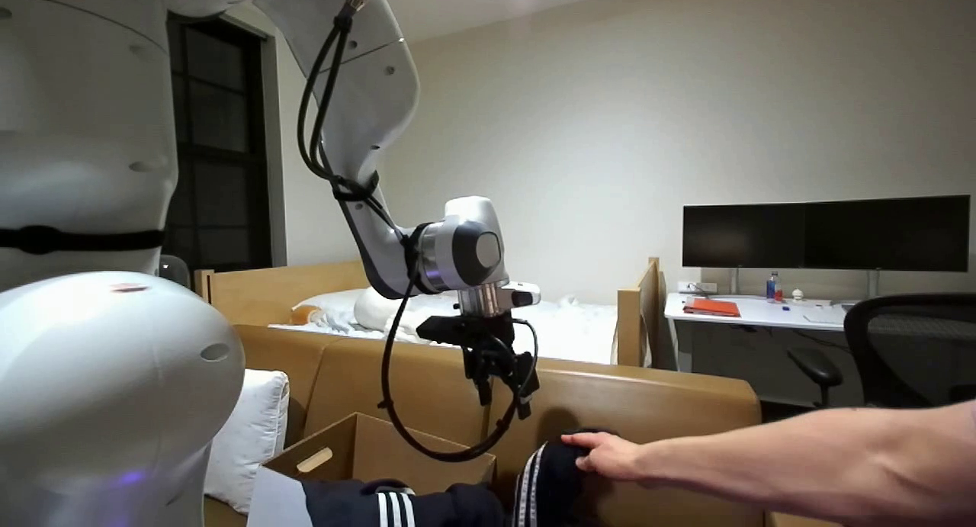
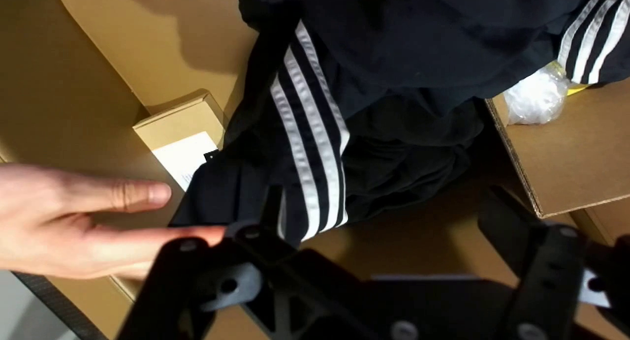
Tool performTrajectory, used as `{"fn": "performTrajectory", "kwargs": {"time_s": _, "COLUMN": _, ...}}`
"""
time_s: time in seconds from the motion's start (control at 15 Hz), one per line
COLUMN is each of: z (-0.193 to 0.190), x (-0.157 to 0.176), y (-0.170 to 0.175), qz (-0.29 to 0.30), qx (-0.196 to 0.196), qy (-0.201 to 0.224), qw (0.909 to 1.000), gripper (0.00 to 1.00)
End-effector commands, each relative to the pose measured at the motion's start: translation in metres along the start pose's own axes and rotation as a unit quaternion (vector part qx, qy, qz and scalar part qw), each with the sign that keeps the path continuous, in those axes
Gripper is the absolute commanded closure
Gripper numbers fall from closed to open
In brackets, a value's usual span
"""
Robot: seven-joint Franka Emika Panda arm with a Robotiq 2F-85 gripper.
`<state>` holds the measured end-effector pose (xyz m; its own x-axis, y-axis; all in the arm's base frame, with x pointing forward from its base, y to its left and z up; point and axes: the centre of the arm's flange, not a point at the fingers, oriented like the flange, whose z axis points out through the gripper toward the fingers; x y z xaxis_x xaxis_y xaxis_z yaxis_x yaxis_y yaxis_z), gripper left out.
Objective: Put the black trousers in the box
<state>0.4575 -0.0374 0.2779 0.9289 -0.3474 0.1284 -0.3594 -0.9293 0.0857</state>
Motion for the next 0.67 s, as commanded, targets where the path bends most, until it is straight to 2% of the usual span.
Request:
{"fn": "performTrajectory", "kwargs": {"time_s": 0.0, "z": 0.011, "x": 0.002, "y": -0.001, "qz": 0.014, "qx": 0.005, "qy": -0.008, "qw": 0.9999, "gripper": 0.0}}
{"fn": "performTrajectory", "kwargs": {"time_s": 0.6, "z": 0.052, "x": 0.005, "y": -0.001, "qz": 0.034, "qx": 0.01, "qy": -0.052, "qw": 0.998, "gripper": 0.0}}
